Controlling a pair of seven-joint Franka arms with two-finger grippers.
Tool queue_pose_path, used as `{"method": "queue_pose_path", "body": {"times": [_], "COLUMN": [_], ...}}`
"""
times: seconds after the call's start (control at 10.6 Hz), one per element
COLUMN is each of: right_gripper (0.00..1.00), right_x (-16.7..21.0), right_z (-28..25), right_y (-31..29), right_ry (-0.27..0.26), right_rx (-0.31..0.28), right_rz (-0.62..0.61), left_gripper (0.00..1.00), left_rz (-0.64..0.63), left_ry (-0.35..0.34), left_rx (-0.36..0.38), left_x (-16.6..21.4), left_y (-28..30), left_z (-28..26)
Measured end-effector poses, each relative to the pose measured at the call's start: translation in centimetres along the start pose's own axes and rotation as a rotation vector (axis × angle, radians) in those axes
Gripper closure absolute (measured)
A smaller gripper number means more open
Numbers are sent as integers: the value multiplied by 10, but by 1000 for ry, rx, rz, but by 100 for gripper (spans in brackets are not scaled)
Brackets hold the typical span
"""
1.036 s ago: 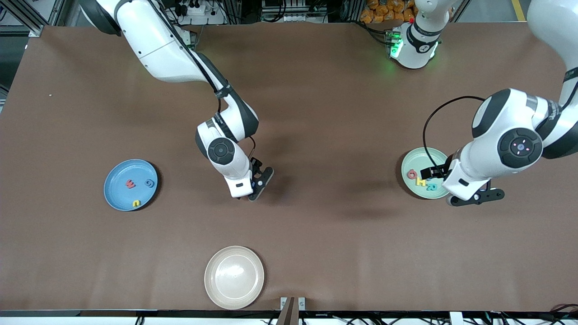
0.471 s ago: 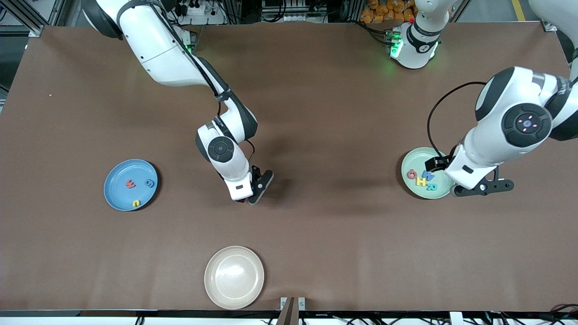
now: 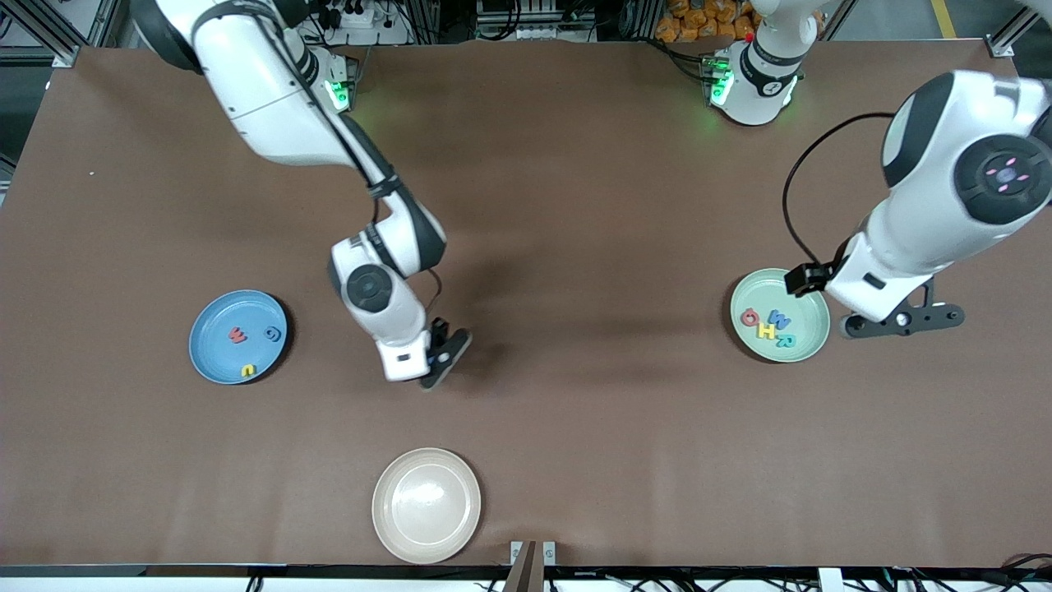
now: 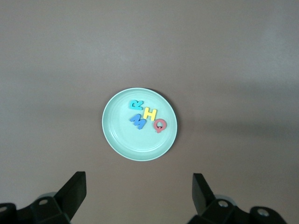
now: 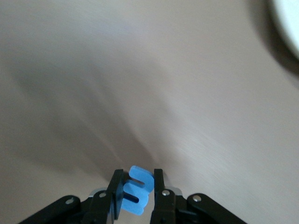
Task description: Sort upper and lower case letters into plates
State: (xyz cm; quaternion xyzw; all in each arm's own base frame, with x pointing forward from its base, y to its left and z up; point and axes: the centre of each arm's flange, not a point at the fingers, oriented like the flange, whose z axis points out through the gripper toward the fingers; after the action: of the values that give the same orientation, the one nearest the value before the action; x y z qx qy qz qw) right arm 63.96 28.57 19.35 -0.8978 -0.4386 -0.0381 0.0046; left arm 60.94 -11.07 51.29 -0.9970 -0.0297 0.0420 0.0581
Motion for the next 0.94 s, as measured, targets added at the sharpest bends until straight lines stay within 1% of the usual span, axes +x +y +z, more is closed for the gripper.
{"method": "queue_pose_path", "body": {"times": [0.19, 0.38, 0.47, 0.66, 0.85, 0.94], "right_gripper": [70, 70, 70, 70, 70, 69], "right_x": [-40, -88, -114, -172, -232, -252], "right_z": [-34, -81, -101, -120, -122, -118], "right_y": [64, 116, 134, 164, 195, 205], "right_ry": [-65, -129, -148, -190, -227, -238], "right_rx": [22, 54, 52, 24, 18, 25], "right_rz": [105, 201, 221, 220, 209, 213], "left_gripper": [0, 0, 0, 0, 0, 0], "left_rz": [28, 37, 37, 36, 23, 21], "left_ry": [-10, -30, -26, -3, 24, 32], "left_rx": [-31, -58, -70, -80, -78, -78], "left_x": [-2, -8, -11, -19, -26, -30], "left_y": [-29, -39, -39, -38, -46, -48], "left_z": [-10, -17, -22, -37, -54, -59]}}
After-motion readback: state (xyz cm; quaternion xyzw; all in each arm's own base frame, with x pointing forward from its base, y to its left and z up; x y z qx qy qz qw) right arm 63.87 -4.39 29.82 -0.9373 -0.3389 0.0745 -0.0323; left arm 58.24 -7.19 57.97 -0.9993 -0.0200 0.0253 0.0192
